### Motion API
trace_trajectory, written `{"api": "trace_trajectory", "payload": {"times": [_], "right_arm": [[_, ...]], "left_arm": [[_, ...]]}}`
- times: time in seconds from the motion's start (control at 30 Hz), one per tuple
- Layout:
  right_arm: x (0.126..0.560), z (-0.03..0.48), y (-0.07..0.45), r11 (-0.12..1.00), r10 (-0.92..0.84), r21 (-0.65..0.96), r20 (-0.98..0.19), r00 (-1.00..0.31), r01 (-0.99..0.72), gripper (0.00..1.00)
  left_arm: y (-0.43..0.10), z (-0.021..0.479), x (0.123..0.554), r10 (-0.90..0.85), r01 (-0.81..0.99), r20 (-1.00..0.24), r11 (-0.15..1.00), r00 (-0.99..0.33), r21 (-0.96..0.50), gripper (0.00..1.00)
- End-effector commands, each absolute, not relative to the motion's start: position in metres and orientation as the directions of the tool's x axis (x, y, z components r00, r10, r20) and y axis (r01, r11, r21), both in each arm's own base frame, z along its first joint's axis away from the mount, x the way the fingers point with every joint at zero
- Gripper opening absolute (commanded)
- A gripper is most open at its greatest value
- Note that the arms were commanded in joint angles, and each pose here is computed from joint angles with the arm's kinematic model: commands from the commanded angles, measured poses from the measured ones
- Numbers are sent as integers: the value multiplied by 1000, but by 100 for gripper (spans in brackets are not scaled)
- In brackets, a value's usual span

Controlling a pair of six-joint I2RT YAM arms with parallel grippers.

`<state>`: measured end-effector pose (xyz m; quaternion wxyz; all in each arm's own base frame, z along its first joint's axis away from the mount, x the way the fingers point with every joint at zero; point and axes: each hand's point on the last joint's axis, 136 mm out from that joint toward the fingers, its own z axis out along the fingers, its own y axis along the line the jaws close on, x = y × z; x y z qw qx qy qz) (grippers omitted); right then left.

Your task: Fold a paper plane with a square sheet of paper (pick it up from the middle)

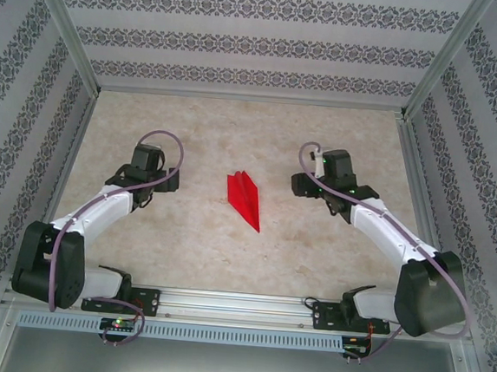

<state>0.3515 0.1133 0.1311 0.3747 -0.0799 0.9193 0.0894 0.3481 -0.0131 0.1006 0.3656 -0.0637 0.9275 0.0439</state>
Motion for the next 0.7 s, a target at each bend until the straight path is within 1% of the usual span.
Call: {"api": "trace_trajectory", "payload": {"times": [0.0,0.03,0.07,0.13,0.17,0.23,0.37,0.47,0.67], "right_arm": [[368,144,84,989,-68,27,-797,-601,-148,85],[369,142,76,992,-69,9,-809,-583,-129,85],[370,141,66,995,-60,-4,-827,-559,-102,92],[372,144,51,998,-28,4,-852,-522,-61,94],[373,146,44,999,-21,3,-871,-491,-47,97],[375,147,34,1000,-16,-5,-890,-456,-27,97],[376,135,16,1000,-28,-30,-900,-434,-1,97],[379,133,5,999,37,35,-918,-394,11,98],[380,129,2,999,40,39,-915,-401,12,97]], "left_arm": [[11,109,356,-60,-202,-752,974,-657,99,100],[14,104,356,-52,-200,-758,974,-650,105,100],[16,100,357,-35,-196,-767,973,-640,120,100],[23,94,360,-21,-209,-780,968,-626,142,100],[24,93,363,-11,-200,-790,970,-613,141,100],[26,91,369,5,-193,-809,970,-588,147,100],[25,89,383,18,-169,-818,976,-575,140,100],[23,88,389,31,-148,-820,979,-571,140,100],[19,88,389,39,-118,-819,985,-572,129,100]]}}
